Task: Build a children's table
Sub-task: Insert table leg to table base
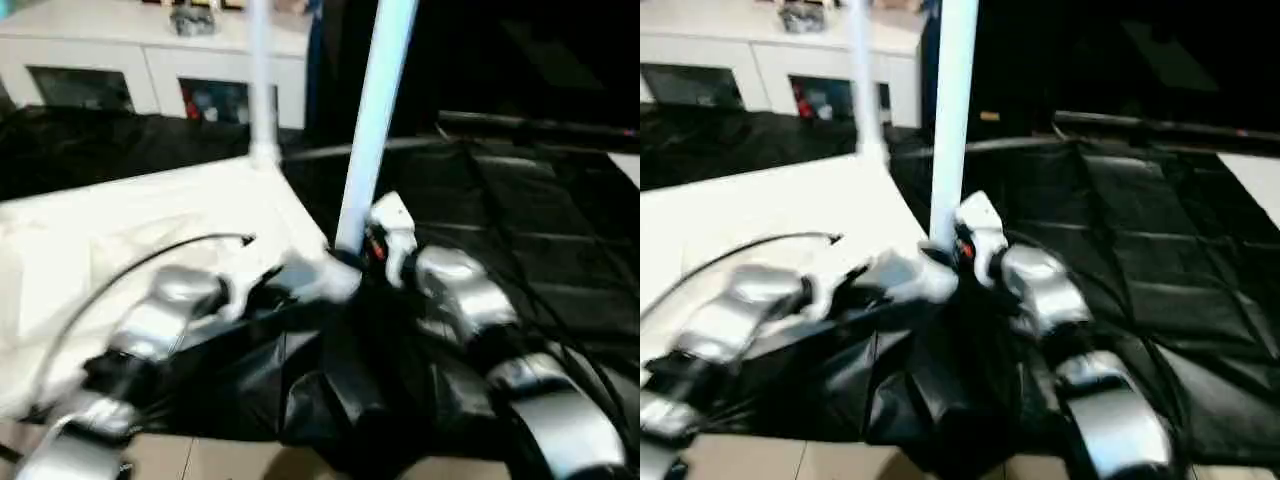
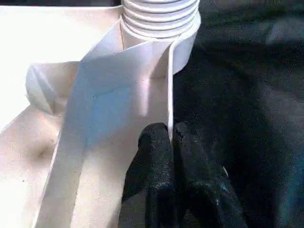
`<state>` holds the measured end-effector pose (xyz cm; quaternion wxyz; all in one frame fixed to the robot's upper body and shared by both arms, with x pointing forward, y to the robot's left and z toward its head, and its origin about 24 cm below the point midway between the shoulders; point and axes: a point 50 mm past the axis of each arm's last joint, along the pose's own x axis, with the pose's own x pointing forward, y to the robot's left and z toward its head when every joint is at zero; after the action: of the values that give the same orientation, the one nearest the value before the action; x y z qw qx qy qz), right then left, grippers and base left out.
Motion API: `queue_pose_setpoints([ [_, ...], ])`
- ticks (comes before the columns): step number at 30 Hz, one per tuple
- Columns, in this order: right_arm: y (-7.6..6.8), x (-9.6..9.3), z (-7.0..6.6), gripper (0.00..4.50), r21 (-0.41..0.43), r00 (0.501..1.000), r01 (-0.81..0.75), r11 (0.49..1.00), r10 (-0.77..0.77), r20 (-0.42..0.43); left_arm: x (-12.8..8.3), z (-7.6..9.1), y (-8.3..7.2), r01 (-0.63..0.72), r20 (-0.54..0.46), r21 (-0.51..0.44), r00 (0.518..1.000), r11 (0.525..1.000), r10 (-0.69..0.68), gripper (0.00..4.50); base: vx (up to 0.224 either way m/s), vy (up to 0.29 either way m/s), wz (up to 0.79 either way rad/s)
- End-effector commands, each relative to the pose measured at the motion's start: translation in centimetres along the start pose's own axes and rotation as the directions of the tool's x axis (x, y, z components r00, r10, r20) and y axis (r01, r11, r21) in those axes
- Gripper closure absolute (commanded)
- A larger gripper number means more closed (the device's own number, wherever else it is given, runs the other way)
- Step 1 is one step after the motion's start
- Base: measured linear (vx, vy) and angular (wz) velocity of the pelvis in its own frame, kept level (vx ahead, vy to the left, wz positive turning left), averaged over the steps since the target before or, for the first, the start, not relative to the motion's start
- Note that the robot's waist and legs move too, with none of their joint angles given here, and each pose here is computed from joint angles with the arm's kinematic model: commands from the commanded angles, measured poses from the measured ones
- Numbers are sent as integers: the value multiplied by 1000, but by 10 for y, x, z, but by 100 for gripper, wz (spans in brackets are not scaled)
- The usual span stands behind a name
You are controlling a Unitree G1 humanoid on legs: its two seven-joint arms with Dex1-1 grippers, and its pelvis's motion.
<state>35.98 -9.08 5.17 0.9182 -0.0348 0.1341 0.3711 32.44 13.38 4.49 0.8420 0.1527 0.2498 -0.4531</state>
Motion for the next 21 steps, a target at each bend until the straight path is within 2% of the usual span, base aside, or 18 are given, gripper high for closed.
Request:
queue_pose_setpoints([
  [1, 13, 0, -65, 263, 159, 946, 182, 970, -128, -299, 15, 41, 4, -128, 96, 3, 987, 992, 127, 450, 0, 0, 0],
  [4, 16, 4, -63, 263, 172, 944, 195, 965, -138, -299, 20, 44, 1, -137, 93, 5, 986, 991, 135, 450, 0, 0, 0],
  [5, 25, 14, -59, 263, 201, 942, 213, 956, -146, -301, 33, 52, -6, -139, 89, 15, 987, 990, 138, 450, 0, 0, 0],
  [7, 31, 19, -55, 263, 216, 943, 214, 953, -143, -301, 39, 57, -10, -144, 88, 19, 986, 989, 142, 450, 0, 0, 0],
  [12, 33, 21, -53, 263, 210, 944, 200, 957, -132, -302, 38, 59, -9, -143, 96, 21, 985, 989, 141, 450, 0, 0, 0],
  [19, 37, 24, -55, 263, 187, 940, 192, 963, -125, -319, 35, 52, -2, -171, 74, 15, 983, 985, 169, 450, 0, 0, 0],
  [20, 39, 25, -54, 207, 198, 944, 176, 964, -108, -312, 34, 51, -1, -175, 72, 14, 982, 985, 173, 450, 0, 0, 0],
  [21, 39, 25, -53, 193, 202, 946, 174, 964, -106, -307, 34, 51, -1, -175, 72, 15, 982, 984, 173, 450, 0, 0, 0],
])
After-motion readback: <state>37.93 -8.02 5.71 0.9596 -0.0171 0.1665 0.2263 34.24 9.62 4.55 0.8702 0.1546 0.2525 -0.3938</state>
